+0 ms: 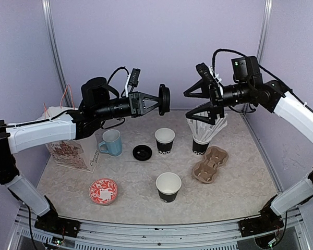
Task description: Pack the takeout coffee
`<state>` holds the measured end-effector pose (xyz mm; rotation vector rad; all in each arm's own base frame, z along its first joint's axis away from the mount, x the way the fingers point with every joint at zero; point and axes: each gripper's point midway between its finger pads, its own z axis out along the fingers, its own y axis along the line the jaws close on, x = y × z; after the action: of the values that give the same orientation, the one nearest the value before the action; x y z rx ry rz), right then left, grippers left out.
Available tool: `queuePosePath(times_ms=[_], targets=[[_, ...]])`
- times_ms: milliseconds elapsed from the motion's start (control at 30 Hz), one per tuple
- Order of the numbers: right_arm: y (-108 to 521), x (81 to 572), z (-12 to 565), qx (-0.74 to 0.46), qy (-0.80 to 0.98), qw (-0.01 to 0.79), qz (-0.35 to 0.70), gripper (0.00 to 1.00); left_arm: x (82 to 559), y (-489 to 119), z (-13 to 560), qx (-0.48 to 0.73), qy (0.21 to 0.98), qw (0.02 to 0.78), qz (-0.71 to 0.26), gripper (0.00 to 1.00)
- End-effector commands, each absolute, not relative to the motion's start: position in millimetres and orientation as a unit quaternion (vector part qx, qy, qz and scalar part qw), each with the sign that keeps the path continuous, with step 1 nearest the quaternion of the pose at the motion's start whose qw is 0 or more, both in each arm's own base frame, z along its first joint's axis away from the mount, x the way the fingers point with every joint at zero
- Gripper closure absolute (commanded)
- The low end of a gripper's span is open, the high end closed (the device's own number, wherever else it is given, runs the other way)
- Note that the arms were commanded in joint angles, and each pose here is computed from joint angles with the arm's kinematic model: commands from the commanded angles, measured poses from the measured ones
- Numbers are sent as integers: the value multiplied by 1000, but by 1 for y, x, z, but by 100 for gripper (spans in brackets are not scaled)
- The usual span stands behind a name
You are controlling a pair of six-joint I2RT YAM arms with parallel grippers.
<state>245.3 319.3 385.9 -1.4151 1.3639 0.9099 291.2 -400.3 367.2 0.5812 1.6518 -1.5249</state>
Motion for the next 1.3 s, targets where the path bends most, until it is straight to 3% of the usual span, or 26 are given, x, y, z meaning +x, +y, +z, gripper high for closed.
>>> queuePosePath(times_ms=[0, 633, 1033, 1267], targets=[[333, 237, 409, -575, 529, 472, 409, 0, 279, -398, 400, 235, 590, 410, -655, 91], [374, 227, 421, -577, 504, 448, 460, 1, 273, -410, 391, 238, 566, 384, -689, 91], [377, 229, 429, -559, 513, 443, 478, 20, 278, -414, 386, 232, 572, 385, -687, 91], [381, 233, 424, -545, 527, 433, 488, 25, 282, -417, 382, 223, 581, 393, -677, 91]])
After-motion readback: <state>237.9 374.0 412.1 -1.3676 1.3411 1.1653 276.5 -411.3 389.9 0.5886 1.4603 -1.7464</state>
